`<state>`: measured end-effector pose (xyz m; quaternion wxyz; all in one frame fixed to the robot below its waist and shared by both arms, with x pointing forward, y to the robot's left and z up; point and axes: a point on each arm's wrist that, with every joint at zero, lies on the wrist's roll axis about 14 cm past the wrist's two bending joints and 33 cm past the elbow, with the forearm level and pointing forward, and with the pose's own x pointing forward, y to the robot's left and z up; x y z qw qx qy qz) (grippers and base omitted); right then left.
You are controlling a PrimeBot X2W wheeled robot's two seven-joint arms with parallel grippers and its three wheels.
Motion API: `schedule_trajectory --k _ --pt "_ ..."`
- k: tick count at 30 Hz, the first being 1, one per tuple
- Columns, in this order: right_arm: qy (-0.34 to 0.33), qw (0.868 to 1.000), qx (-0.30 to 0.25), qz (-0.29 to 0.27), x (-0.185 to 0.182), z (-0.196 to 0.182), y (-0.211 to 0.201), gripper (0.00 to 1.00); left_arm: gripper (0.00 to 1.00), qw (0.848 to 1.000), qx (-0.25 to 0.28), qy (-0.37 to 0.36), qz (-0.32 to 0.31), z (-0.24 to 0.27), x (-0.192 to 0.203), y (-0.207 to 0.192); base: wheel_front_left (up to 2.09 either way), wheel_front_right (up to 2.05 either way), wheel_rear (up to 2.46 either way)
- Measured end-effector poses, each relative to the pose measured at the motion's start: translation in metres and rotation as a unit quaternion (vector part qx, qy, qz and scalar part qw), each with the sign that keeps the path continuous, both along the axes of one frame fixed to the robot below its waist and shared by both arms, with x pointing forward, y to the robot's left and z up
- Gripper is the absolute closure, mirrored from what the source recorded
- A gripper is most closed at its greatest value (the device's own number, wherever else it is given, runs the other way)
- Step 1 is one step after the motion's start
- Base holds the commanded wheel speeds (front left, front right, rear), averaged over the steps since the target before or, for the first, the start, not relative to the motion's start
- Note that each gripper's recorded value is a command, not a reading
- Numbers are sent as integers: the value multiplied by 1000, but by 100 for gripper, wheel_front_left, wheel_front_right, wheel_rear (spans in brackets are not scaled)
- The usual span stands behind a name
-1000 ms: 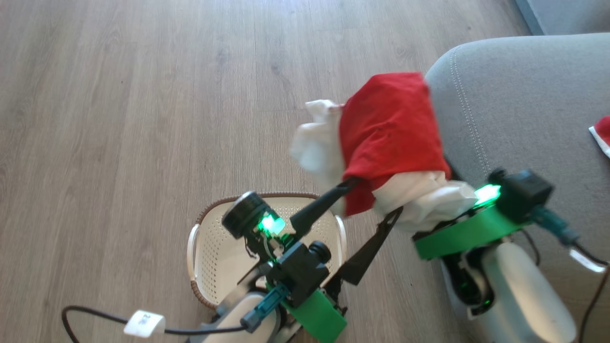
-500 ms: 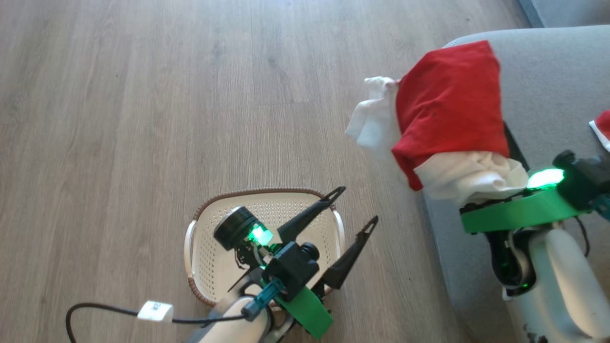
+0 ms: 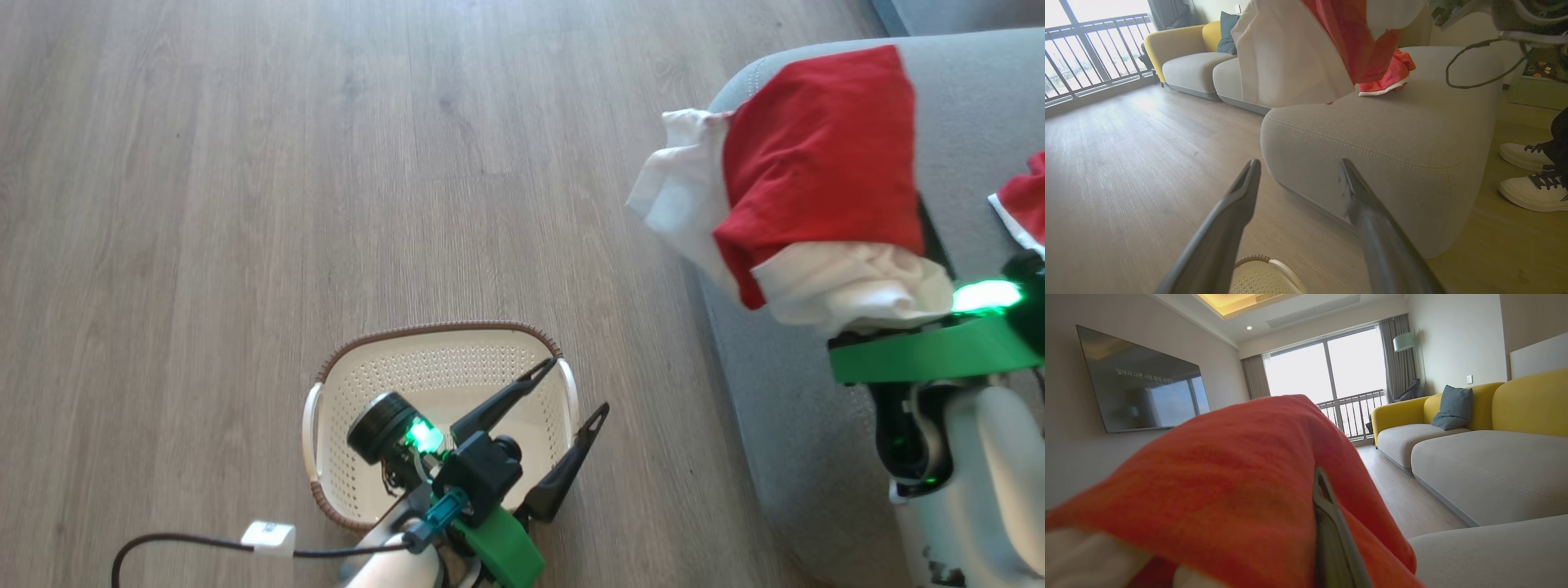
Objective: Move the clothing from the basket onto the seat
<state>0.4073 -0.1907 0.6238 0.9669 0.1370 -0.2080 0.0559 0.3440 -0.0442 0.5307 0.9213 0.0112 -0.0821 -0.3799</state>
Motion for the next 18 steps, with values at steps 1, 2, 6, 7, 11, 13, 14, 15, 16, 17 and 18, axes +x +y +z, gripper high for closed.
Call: schedule_trajectory --k 1,2,6,7,11,13,14,15,16,17,18 --pt "0 1000 1 -5 0 0 -3 100 0 1000 2 3 1 -3 0 0 0 0 0" --pt "-1 1000 2 -11 -1 1 -8 100 0 1000 4 8 0 -6 0 0 0 0 0" --pt "-1 999 4 -38 -4 0 -25 100 0 1000 7 16 3 -11 -1 2 0 0 0" --pt "0 999 5 -45 -5 -1 -30 100 0 1000 6 17 7 -11 0 3 0 0 0" --pt "16 998 9 -66 -12 -12 -43 100 0 999 2 27 17 -15 1 9 0 0 0" --pt "23 997 11 -74 -15 -18 -48 100 0 999 1 30 21 -16 2 11 0 0 0" --pt "25 997 12 -77 -16 -19 -50 100 0 999 0 31 25 -17 2 13 0 0 0" --pt "25 997 13 -79 -16 -19 -51 100 0 999 1 34 29 -18 3 15 0 0 0" --pt "24 996 13 -80 -17 -19 -52 100 0 999 1 35 30 -19 3 15 0 0 0" --pt "24 996 14 -80 -17 -19 -52 100 0 999 2 36 29 -20 2 15 0 0 0" --pt "23 996 16 -81 -17 -18 -52 100 0 999 3 38 27 -21 2 15 0 0 0"
